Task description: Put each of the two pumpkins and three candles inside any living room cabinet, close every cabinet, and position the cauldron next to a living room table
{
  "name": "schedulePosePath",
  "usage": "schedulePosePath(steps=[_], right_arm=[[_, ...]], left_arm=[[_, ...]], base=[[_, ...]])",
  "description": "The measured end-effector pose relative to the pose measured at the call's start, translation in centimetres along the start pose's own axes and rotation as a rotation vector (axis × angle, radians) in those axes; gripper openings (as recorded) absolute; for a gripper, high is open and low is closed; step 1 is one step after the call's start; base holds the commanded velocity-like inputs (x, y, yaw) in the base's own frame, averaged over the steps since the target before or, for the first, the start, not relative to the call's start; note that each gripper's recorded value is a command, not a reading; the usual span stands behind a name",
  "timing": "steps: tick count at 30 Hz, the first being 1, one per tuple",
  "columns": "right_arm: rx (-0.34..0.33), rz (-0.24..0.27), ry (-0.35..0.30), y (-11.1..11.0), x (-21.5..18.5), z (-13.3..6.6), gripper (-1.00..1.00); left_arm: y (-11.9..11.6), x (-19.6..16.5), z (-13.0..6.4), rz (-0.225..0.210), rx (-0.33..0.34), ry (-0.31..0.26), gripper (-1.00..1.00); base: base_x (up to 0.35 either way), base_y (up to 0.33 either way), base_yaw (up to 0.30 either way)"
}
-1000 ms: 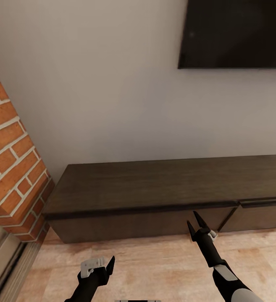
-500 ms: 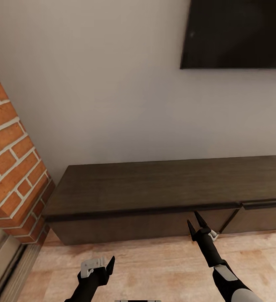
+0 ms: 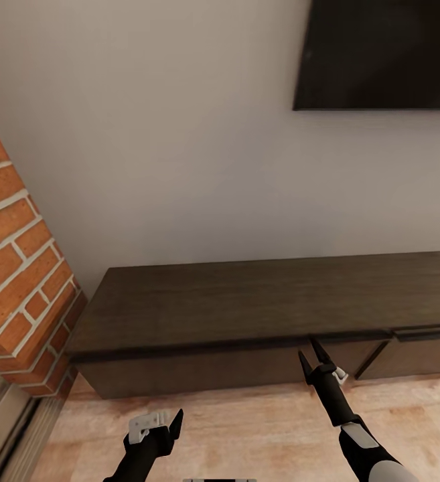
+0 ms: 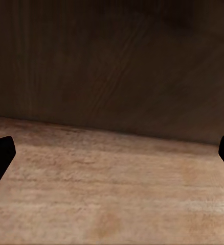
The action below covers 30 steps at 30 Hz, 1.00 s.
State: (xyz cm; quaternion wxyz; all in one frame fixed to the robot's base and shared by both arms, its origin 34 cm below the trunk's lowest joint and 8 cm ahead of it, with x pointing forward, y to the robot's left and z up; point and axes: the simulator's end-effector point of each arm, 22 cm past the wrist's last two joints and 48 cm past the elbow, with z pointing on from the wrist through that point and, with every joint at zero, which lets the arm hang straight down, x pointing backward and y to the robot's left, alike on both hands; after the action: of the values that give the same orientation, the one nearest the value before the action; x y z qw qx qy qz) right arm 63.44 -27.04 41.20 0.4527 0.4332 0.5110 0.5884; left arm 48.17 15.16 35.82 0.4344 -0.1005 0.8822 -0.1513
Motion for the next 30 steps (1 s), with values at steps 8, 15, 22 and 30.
schedulePosePath(steps=[8,15,22,30], right_arm=[[0.001,0.000,0.000,-0.04,0.00,-0.01,1.00],[0.001,0.000,0.000,-0.05,-0.01,-0.01,1.00],[0.001,0.000,-0.001,-0.02,-0.04,0.01,1.00],[0.013,0.003,-0.002,-0.74,-0.05,-0.20,1.00]], left_arm=[[0.00,-0.01,0.01,0.000,0.000,0.000,1.00],[0.00,-0.03,0.00,0.000,0.000,-0.001,1.00],[-0.01,-0.11,0.00,0.000,0.001,-0.003,1.00],[0.20,0.42,0.16,-0.002,-0.004,0.009,1.00]], base=[[0.071,0.001,0.000],[0.006,0.000,0.000],[0.000,0.000,0.000],[0.000,0.000,0.000]])
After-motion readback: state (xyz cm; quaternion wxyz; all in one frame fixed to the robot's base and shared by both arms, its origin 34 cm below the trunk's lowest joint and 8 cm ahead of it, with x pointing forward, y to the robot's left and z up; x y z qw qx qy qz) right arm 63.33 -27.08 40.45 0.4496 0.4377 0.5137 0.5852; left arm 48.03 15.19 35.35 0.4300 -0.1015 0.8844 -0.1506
